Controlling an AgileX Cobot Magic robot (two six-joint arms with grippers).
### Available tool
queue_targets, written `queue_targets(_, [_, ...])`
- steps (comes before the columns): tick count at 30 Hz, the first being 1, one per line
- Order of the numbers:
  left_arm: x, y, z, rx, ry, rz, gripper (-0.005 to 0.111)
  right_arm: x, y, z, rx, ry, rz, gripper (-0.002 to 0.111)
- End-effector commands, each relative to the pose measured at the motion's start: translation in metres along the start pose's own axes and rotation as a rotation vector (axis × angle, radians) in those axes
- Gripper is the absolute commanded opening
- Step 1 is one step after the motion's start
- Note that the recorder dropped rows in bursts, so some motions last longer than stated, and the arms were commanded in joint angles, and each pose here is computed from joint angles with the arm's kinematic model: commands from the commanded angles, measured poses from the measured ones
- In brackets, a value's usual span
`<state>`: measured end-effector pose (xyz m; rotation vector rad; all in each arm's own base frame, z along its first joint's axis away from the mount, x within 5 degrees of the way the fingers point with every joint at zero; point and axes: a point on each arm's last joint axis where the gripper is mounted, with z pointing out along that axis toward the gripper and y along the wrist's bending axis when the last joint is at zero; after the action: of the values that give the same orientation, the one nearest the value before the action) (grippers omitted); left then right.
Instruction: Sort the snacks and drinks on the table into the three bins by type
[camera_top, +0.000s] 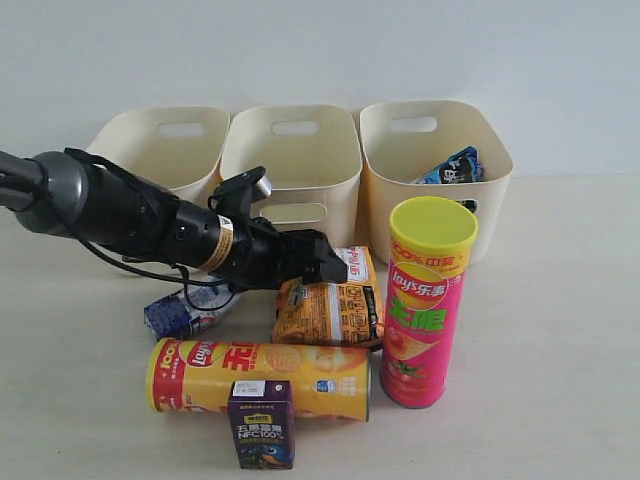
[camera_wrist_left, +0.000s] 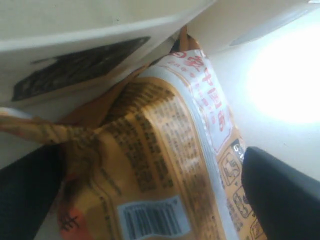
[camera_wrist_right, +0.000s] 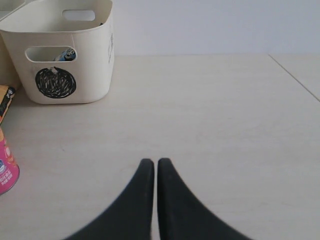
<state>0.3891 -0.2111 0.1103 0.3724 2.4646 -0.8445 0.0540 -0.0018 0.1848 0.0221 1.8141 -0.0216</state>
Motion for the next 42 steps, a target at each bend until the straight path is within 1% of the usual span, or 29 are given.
queue_targets(1, [0.019, 0.016, 0.017, -0.056, 0.052, -0.037, 0.091, 0.001, 0.0, 0.0, 0.001, -0.006, -0.01, 0.0])
queue_targets(3, [0.018, 0.017, 0.017, -0.065, 0.048, -0.037, 0.09, 0.001, 0.0, 0.0, 0.001, -0.006, -0.01, 0.0])
queue_targets(4, [0.018, 0.017, 0.016, -0.074, 0.043, -0.036, 0.087, 0.001, 0.0, 0.0, 0.001, -0.006, -0.01, 0.0])
queue_targets(5, [0.018, 0.018, 0.016, -0.078, 0.041, -0.036, 0.081, 0.001, 0.0, 0.0, 0.001, -0.006, -0.01, 0.0])
queue_targets(6, [0.018, 0.018, 0.016, -0.078, 0.041, -0.036, 0.072, 0.001, 0.0, 0.0, 0.001, -0.006, -0.01, 0.0])
queue_targets(7, [0.018, 0.018, 0.016, -0.078, 0.041, -0.036, 0.055, 0.001, 0.0, 0.0, 0.001, -0.006, -0.01, 0.0])
queue_targets(8, [0.018, 0.018, 0.016, -0.078, 0.041, -0.036, 0.045, 0.001, 0.0, 0.0, 0.001, -0.006, -0.01, 0.0])
queue_targets(10, [0.018, 0.017, 0.016, -0.07, 0.043, -0.036, 0.006, 0.001, 0.0, 0.0, 0.001, -0.006, -0.01, 0.0])
queue_targets(15, [0.01, 0.011, 0.008, -0.064, 0.018, -0.046, 0.004, 0.001, 0.0, 0.0, 0.001, -0.006, -0.01, 0.0])
queue_targets(20, [-0.002, -0.006, -0.009, 0.003, -0.006, -0.024, 0.004, 0.001, 0.0, 0.0, 0.001, -0.008, -0.01, 0.0])
queue_targets(27, [-0.017, -0.024, -0.031, 0.053, -0.051, -0.001, 0.004, 0.001, 0.0, 0.0, 0.001, -0.008, -0.01, 0.0])
queue_targets(35, [-0.025, -0.035, -0.046, 0.088, -0.077, 0.003, 0.004, 0.001, 0.0, 0.0, 0.001, -0.008, -0.01, 0.0])
queue_targets(39, [-0.028, -0.042, -0.054, 0.122, -0.081, 0.019, 0.004, 0.001, 0.0, 0.0, 0.001, -0.008, -0.01, 0.0])
queue_targets(42, [-0.029, -0.044, -0.055, 0.132, -0.08, 0.028, 0.004, 0.001, 0.0, 0.0, 0.001, -0.008, -0.01, 0.0])
